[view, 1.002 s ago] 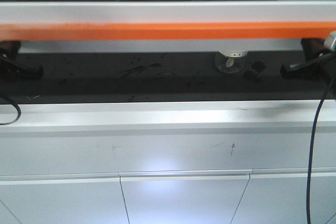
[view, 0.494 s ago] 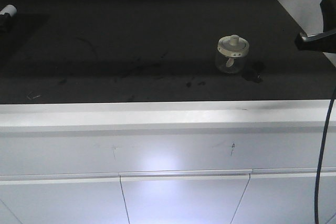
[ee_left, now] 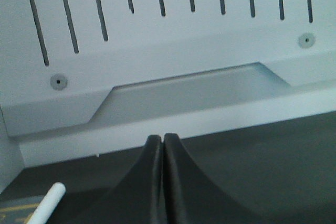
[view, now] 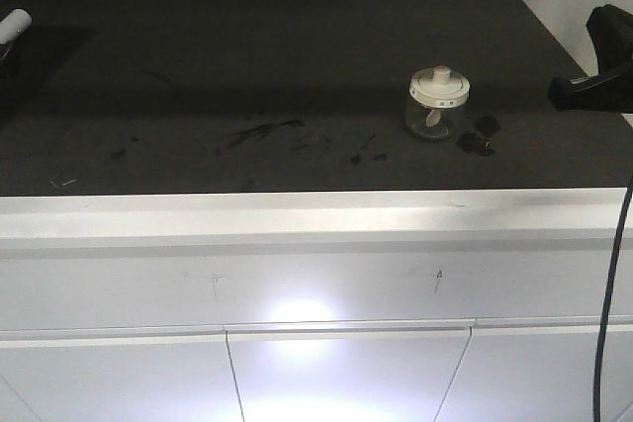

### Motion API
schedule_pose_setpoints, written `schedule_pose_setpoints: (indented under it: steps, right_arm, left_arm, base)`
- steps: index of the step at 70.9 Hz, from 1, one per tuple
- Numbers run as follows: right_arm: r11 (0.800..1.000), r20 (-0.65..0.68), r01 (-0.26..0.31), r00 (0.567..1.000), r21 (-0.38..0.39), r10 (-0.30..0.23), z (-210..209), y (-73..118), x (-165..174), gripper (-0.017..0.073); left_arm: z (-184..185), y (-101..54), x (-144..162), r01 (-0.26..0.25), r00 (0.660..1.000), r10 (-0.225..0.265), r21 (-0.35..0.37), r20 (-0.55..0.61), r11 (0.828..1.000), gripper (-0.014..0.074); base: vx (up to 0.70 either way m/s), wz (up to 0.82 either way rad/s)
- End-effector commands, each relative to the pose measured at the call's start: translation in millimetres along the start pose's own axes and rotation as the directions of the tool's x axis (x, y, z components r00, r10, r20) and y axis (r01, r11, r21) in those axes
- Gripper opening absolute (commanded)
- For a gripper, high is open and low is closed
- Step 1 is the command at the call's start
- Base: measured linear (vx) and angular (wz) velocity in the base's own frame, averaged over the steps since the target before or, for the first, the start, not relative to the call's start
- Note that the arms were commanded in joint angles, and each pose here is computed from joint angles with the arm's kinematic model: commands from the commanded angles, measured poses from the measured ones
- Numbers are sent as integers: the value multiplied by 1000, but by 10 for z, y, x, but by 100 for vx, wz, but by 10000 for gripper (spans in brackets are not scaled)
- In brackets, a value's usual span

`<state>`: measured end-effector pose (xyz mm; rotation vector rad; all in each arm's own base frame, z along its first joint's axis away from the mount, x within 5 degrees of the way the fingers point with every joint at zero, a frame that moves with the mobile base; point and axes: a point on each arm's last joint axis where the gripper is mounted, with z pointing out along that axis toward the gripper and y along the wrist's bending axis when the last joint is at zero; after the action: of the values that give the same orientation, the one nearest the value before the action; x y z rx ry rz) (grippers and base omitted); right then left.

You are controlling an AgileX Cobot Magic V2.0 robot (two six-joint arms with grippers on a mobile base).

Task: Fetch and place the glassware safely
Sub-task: 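Withdraw both grippers and lower the right gripper toward the jar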

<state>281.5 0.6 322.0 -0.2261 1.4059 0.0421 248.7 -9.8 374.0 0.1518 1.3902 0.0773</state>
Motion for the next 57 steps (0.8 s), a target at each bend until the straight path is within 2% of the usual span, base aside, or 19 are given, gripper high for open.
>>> schedule_pose_setpoints:
  steps: [1, 4, 9, 15, 23, 57]
  right_arm:
    - [999, 117, -25, 993, -28, 28, -47, 12, -259, -3]
    - [998, 116, -30, 993, -47, 35, -57, 30, -272, -3]
    - [996, 111, 10, 994, -92, 1, -83, 80, -298, -3]
    - [992, 91, 17, 996, -126, -6, -118, 118, -321, -3]
    - [993, 54, -25, 998, -115, 32, -199, 131, -278, -3]
    - [990, -74, -71, 995, -121, 62, -698, 311, 186, -3]
  left_arm:
    - [-82, 35, -238, 12, 996, -11, -14, 93, 1000, -7]
    - [-113, 38, -262, 12, 996, -10, -15, 90, 1000, -7]
    - [-173, 41, -287, 11, 996, -9, -16, 85, 1000, -7]
    - [-280, 29, -234, 11, 997, -10, -15, 80, 1000, -7]
    - [-438, 0, -84, 12, 998, -11, -11, 59, 1000, -7]
    - [-1072, -98, 403, 14, 1000, -14, -2, 6, 1000, -7]
  base:
    - [0, 0]
    - [0, 0]
    - [0, 0]
    - [0, 0]
    - [0, 0]
    - [0, 0]
